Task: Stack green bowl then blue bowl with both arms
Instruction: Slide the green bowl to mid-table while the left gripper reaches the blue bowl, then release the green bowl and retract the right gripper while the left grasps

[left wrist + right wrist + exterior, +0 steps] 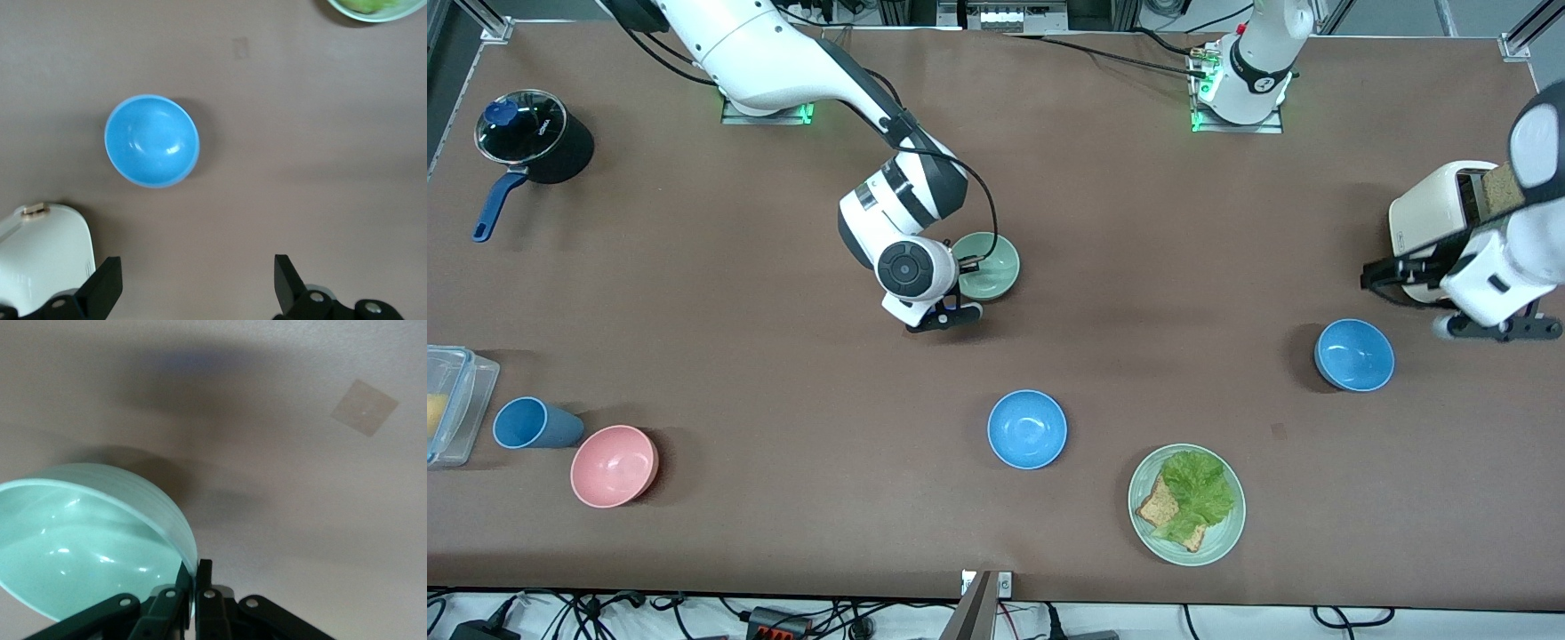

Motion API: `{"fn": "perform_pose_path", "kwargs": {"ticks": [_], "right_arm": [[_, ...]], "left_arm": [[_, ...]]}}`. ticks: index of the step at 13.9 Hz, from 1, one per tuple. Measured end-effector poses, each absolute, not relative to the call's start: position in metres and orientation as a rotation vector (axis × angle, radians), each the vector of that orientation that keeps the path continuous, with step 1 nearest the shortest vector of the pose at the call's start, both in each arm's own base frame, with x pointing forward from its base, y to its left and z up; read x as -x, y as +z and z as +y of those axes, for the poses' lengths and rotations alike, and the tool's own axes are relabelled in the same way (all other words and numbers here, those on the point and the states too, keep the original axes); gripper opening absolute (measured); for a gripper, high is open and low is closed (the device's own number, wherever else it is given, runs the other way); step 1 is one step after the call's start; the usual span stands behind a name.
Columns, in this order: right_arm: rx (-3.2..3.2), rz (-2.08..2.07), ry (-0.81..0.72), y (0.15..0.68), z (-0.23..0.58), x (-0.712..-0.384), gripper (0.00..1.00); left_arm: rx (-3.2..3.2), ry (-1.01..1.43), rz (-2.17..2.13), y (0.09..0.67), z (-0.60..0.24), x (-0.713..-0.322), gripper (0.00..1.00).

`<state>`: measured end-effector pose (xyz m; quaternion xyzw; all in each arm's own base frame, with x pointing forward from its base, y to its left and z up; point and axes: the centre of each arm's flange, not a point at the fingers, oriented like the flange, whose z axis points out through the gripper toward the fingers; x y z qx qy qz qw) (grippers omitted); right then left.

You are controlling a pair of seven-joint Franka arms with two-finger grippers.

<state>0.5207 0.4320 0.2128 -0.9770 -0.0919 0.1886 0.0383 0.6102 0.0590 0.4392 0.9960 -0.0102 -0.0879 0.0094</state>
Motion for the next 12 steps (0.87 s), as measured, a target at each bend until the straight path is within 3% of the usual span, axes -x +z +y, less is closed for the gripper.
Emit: {"fn": "perform_pose_path", "kwargs": {"ticks": [2,5,8,12], "right_arm": [[3.0,-0.253,0.575,0.204,0.434,-0.52,0.04],[3.004,-0.217,0.567,0.202,0.436,-0.52,0.13],[2.997,-0.137,0.471,0.239,0.442,-0.542,0.41],[3.052,-0.013,0.437,0.343,0.389,-0.588,0.81]], "left_arm": [[-3.102,-0.232,-0.101,0.387,0.099,-0.614,1.0],[-3.094,-0.201,-0.14,0.317,0.143,-0.603,1.0],[-3.081,-0.226,-0.166,0.271,0.153,-0.6,1.0],[-3.079,-0.197,-0.236,0.242,0.159,-0.603,1.0]]}}
